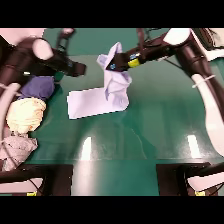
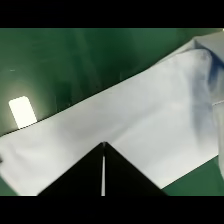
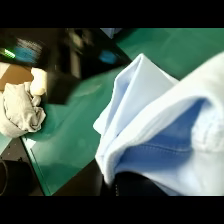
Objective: Fold the shirts.
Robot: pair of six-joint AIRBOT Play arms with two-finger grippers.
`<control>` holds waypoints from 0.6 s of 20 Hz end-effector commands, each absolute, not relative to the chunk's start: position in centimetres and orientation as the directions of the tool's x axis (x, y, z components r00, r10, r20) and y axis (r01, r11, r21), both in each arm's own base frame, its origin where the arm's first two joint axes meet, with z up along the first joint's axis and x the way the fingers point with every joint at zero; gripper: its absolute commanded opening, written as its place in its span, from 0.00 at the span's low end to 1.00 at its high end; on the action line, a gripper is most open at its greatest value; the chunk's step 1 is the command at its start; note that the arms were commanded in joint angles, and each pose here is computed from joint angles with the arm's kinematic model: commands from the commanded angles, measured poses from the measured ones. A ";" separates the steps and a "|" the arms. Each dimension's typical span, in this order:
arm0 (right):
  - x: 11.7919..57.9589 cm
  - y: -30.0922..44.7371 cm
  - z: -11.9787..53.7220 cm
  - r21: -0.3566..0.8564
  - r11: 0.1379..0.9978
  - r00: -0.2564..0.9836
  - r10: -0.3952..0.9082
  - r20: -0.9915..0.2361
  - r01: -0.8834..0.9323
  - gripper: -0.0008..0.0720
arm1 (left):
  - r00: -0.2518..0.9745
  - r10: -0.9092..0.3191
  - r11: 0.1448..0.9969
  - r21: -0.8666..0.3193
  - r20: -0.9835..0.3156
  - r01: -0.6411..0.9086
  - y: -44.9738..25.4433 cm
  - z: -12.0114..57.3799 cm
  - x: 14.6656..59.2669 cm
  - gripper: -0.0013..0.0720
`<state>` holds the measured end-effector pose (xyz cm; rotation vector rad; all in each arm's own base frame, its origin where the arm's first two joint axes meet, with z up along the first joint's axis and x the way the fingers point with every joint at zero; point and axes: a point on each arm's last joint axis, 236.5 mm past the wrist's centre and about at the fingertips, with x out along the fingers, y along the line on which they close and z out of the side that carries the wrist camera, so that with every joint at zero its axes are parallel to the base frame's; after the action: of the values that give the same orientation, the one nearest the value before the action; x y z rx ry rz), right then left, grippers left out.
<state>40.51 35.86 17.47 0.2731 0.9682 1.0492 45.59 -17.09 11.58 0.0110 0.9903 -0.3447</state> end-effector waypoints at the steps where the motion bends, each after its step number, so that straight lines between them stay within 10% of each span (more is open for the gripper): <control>1: 39.3 40.6 14.8 0.621 0.476 0.089 0.832 -0.547 -0.623 0.03 | 0.577 -0.160 0.975 -0.038 -0.801 0.218 -9.8 16.9 43.5 0.05; 11: 39.4 49.8 9.9 0.604 0.465 0.163 0.858 -0.487 -0.647 0.04 | 0.590 -0.070 0.984 0.040 -0.804 0.171 -5.8 19.4 40.7 0.05; 12: 39.0 50.9 9.6 0.597 0.455 0.168 0.865 -0.473 -0.660 0.16 | 0.590 -0.072 0.984 0.038 -0.805 0.171 -5.8 19.4 40.7 0.05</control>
<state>38.70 48.09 10.17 0.2639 0.9532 1.1115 41.16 -6.33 19.41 0.1050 0.9167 -0.1517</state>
